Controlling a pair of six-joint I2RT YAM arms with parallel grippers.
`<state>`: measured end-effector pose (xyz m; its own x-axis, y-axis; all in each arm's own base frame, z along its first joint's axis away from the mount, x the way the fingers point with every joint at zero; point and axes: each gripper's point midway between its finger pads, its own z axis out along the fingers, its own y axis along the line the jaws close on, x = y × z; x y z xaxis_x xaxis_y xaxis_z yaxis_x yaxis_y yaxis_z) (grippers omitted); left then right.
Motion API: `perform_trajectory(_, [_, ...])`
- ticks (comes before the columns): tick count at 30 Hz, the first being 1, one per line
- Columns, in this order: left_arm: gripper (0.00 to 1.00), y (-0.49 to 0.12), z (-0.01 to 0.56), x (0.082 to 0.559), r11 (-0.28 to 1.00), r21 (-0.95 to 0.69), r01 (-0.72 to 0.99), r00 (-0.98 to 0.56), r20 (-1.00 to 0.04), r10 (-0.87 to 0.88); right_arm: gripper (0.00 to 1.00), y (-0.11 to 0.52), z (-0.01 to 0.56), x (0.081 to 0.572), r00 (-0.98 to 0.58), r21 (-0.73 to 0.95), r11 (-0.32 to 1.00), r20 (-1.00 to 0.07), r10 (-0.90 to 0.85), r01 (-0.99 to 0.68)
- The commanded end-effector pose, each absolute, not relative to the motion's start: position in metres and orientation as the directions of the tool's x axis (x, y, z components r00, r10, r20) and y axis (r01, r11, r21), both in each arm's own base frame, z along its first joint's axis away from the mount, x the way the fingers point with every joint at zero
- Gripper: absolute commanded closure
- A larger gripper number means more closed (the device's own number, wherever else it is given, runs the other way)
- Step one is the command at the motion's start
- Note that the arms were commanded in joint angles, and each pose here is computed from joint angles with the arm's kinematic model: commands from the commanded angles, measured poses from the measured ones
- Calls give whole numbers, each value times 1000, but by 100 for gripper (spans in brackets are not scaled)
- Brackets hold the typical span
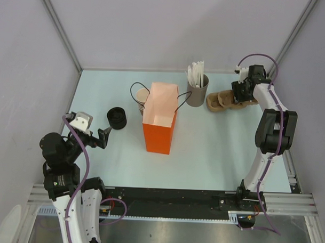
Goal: Pack the takeout coffee
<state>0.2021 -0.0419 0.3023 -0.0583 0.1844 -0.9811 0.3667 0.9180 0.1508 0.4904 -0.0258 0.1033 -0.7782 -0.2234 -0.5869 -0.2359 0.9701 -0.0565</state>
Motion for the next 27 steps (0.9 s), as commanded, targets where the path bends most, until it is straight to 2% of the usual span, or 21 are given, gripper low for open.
perform_trajectory(1, [1,-44,308,203,915,155,373,-27,-984,177,46,-26,97,492,-780,-78,967,-577,-244,-244])
perform_trajectory(10, [1,-44,309,202,915,154,373,-26,-984,176,53,-25,94,492,-784,-81,966,-569,-248,-247])
perform_trajectory(14, [1,-44,309,203,915,155,372,-24,-984,176,64,-25,92,491,-787,-81,966,-565,-248,-247])
perform_trajectory(16, [0,-44,309,203,915,154,374,-25,-984,176,65,-25,98,491,-781,-85,966,-573,-249,-245])
perform_trajectory(22, [1,-44,309,202,915,155,374,-24,-984,176,65,-23,134,495,-735,-92,966,-633,-243,-240])
perform_trajectory(27, [0,-45,309,202,913,154,377,-25,-984,176,67,-15,191,492,-661,-94,963,-711,-241,-251])
